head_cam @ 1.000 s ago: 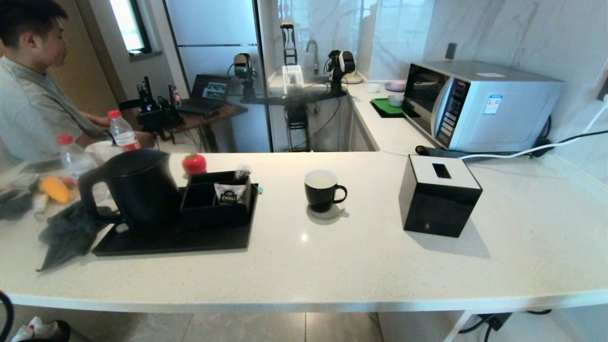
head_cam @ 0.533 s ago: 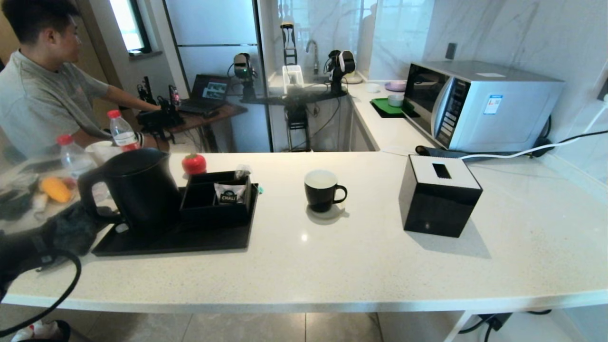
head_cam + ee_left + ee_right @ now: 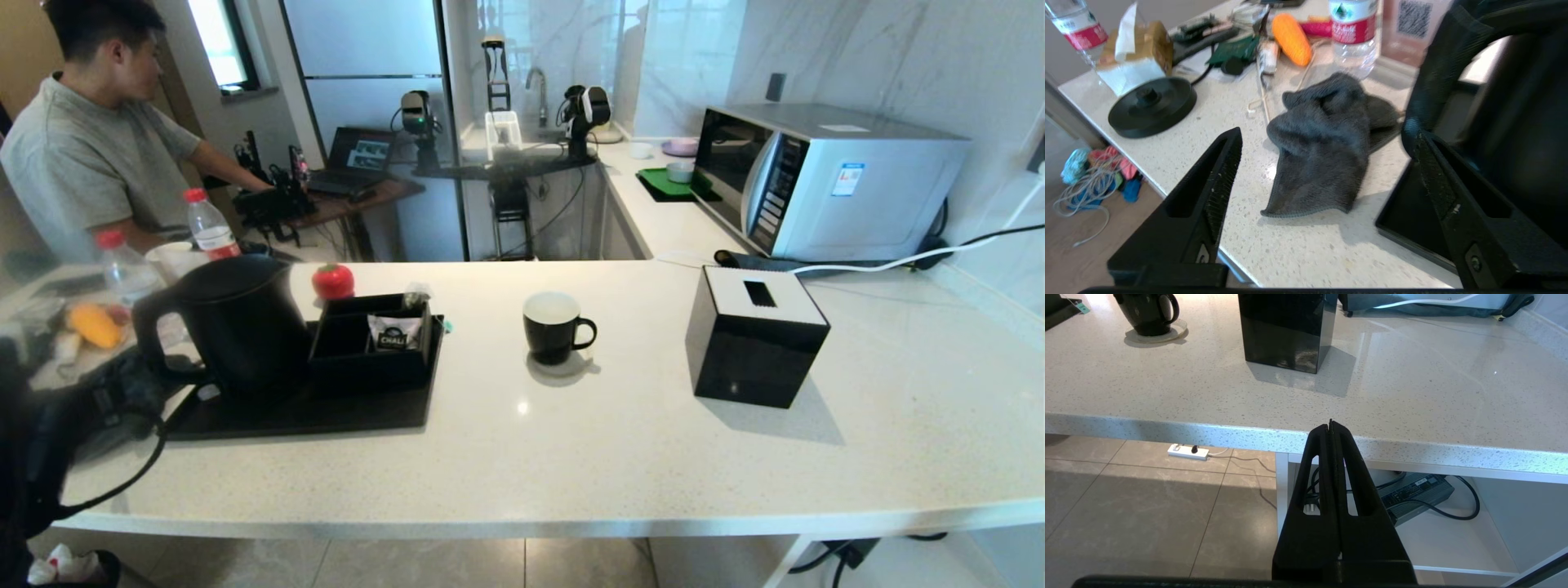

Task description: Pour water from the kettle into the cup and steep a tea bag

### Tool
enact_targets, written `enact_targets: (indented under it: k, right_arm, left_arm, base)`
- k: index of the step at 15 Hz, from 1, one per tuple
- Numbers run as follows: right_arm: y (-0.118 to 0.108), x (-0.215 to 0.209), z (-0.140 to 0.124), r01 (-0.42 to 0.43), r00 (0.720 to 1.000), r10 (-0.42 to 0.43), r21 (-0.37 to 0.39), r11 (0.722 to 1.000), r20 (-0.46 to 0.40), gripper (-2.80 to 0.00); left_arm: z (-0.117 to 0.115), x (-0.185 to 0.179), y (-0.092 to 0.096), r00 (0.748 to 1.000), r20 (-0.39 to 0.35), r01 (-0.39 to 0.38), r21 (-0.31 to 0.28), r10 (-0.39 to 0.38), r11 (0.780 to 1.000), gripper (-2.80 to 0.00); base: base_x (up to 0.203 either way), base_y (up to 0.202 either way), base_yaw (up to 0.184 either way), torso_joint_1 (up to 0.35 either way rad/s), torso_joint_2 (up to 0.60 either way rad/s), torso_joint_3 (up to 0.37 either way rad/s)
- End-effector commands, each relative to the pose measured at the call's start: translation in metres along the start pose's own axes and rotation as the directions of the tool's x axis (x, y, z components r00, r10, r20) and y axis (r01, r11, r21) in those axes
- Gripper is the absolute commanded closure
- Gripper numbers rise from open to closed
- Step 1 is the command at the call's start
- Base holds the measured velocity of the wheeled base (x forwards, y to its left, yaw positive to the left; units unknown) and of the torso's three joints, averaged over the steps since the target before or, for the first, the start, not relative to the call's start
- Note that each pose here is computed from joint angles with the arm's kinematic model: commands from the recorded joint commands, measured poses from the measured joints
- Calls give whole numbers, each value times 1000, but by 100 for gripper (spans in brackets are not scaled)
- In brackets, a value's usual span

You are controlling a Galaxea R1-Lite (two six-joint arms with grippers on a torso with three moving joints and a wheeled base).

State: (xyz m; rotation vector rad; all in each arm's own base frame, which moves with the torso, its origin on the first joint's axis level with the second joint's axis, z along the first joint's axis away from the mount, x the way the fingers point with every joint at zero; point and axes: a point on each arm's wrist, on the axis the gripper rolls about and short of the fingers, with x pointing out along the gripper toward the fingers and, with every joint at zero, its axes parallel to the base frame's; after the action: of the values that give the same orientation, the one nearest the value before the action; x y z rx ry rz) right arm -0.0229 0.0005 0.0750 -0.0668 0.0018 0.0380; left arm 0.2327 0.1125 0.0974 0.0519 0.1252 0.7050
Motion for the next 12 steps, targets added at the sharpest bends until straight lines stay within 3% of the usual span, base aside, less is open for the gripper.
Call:
enact_targets:
  k: [1,12]
  right_arm:
    - [0,0,0,-1,1000,1,-1,1000,-1,0]
    - [0,0,0,-1,1000,1,-1,1000,-1,0]
  left_arm:
    - [-7,21,-3,1000,16,-15,-4,15,1000,-280]
    - [-14,54,-36,997,50,59,-19,-58,998,-280]
  base:
    - [0,0,0,0,0,0]
    - [0,0,0,0,0,0]
